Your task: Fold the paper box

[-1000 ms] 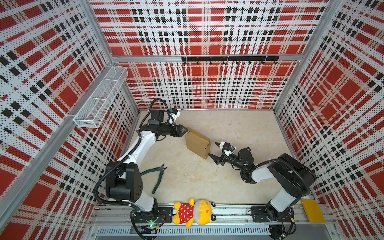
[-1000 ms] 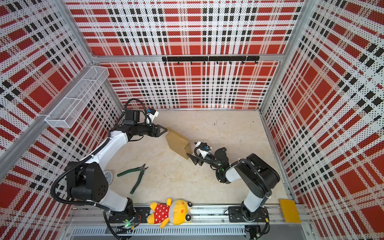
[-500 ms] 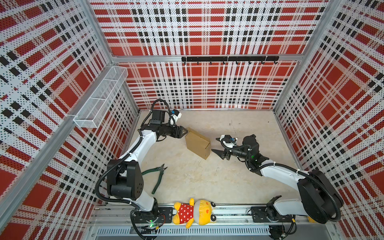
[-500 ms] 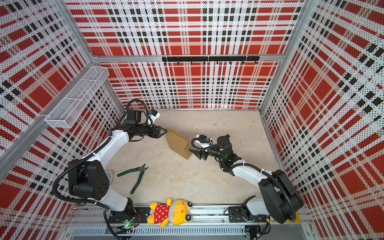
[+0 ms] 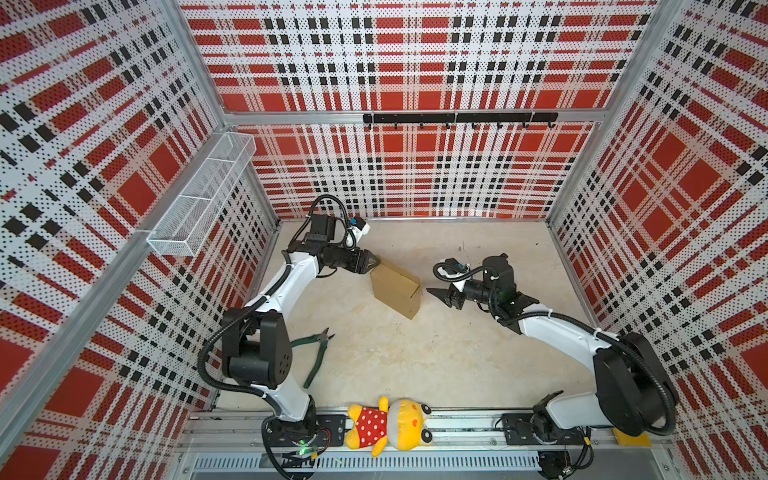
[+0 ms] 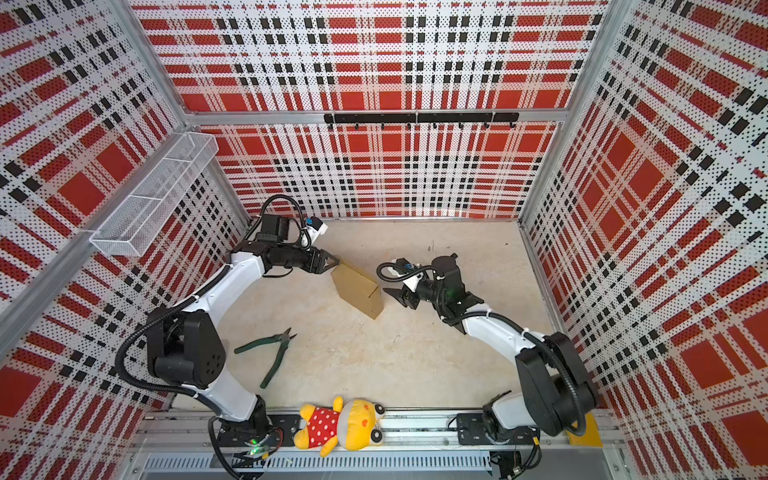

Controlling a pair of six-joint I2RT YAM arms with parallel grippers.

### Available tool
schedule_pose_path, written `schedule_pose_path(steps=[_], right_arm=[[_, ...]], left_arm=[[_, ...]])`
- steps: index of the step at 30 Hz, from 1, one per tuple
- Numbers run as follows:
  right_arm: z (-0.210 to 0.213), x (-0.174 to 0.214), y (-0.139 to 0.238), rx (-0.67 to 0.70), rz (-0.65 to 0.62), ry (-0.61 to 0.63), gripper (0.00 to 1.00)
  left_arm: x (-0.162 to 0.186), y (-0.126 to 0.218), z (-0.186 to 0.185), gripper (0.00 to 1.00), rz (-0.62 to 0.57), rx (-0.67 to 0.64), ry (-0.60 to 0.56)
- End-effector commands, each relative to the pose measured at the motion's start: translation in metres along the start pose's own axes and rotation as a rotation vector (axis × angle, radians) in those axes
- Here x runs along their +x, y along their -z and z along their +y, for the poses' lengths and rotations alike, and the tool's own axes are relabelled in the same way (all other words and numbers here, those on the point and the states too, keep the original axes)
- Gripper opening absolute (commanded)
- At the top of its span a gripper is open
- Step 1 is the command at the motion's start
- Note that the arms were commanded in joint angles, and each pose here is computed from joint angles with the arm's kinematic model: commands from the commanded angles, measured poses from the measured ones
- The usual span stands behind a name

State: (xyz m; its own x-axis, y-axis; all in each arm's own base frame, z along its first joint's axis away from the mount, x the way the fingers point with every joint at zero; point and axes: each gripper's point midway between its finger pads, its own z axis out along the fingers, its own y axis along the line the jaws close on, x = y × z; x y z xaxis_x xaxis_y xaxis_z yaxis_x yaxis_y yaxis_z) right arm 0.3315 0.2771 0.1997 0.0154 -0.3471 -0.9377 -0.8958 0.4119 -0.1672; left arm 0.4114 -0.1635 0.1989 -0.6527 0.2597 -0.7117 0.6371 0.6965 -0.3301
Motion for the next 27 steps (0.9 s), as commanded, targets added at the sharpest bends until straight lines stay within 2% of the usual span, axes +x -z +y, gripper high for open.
schedule_pose_path(steps=[1,5,9,15,27], right_arm=[[-0.001,-0.008,-0.007,-0.028,-0.017,0.038,0.59],[0.000,-0.006,-0.014,-0.046,0.000,0.037,0.58],[0.006,-0.009,-0.019,-0.072,-0.012,0.046,0.58],[0.009,-0.013,-0.025,-0.079,-0.027,0.046,0.58],[0.007,-0.016,-0.034,-0.071,-0.035,0.034,0.51]], left_arm=[[-0.004,0.001,-0.006,0.57,0.005,0.022,-0.021],[-0.002,0.001,-0.010,0.48,0.013,0.037,0.003],[-0.003,0.005,-0.013,0.33,-0.020,0.028,-0.004],[-0.005,0.006,-0.016,0.23,-0.031,0.026,0.013],[-0.005,0.001,-0.020,0.17,-0.024,0.050,0.032]])
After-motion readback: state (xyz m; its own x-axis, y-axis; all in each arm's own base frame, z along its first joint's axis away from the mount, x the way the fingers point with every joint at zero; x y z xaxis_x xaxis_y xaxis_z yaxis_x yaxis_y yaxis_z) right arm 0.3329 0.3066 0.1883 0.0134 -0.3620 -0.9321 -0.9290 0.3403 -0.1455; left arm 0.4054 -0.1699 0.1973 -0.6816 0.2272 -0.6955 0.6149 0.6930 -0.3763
